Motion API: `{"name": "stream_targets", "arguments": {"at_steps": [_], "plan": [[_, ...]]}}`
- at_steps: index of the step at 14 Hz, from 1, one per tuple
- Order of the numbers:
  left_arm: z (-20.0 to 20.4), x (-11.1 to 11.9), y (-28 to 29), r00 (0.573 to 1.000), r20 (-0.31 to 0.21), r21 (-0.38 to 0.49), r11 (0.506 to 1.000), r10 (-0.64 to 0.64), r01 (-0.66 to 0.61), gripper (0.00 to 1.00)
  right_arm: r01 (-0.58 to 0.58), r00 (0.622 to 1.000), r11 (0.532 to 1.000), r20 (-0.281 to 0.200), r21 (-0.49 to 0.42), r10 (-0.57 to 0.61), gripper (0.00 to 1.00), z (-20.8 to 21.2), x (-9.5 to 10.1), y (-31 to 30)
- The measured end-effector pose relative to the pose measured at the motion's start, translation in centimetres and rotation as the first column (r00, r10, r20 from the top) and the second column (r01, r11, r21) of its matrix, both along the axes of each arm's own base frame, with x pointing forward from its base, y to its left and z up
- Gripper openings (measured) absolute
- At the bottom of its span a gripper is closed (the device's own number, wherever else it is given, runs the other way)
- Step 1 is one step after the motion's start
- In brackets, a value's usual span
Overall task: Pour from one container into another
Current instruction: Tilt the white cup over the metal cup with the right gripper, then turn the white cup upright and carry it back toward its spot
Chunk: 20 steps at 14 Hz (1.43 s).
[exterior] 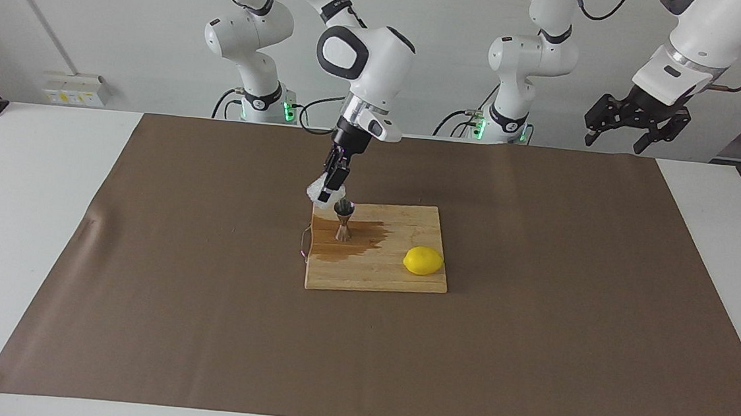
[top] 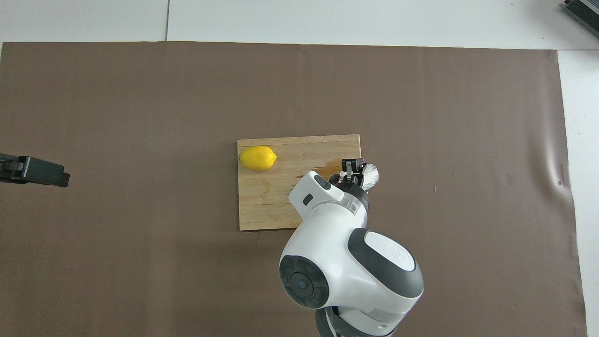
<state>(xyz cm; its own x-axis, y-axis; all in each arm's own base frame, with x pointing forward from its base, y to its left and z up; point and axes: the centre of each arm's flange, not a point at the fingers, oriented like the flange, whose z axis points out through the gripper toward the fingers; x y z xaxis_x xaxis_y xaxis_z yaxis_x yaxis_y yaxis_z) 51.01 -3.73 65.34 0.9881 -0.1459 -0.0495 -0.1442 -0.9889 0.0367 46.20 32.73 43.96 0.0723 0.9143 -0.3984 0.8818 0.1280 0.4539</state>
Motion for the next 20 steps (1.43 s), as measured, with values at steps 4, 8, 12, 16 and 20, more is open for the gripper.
{"name": "stream_targets", "arguments": {"at_steps": [4, 8, 12, 16, 20], "plan": [[0.0, 0.0, 0.0, 1.000, 0.000, 0.000, 1.000, 0.000, 0.000, 1.00, 0.035, 0.999, 0.999, -0.013, 0.039, -0.035, 0.50, -0.1, 0.1, -0.1], [0.0, 0.0, 0.0, 1.000, 0.000, 0.000, 1.000, 0.000, 0.000, 1.00, 0.066, 0.998, 0.996, -0.025, 0.057, -0.064, 0.50, -0.1, 0.6, -0.9], [0.0, 0.0, 0.0, 1.000, 0.000, 0.000, 1.000, 0.000, 0.000, 1.00, 0.125, 0.990, 0.985, -0.078, 0.122, -0.116, 0.50, -0.3, 1.5, -1.9], [0.0, 0.0, 0.0, 1.000, 0.000, 0.000, 1.000, 0.000, 0.000, 1.00, 0.151, 0.979, 0.976, -0.159, 0.156, -0.126, 0.50, -0.7, 2.5, -3.4], [0.0, 0.0, 0.0, 1.000, 0.000, 0.000, 1.000, 0.000, 0.000, 1.00, 0.147, 0.955, 0.970, -0.282, 0.196, -0.088, 0.50, -1.5, 4.5, -6.8]]}}
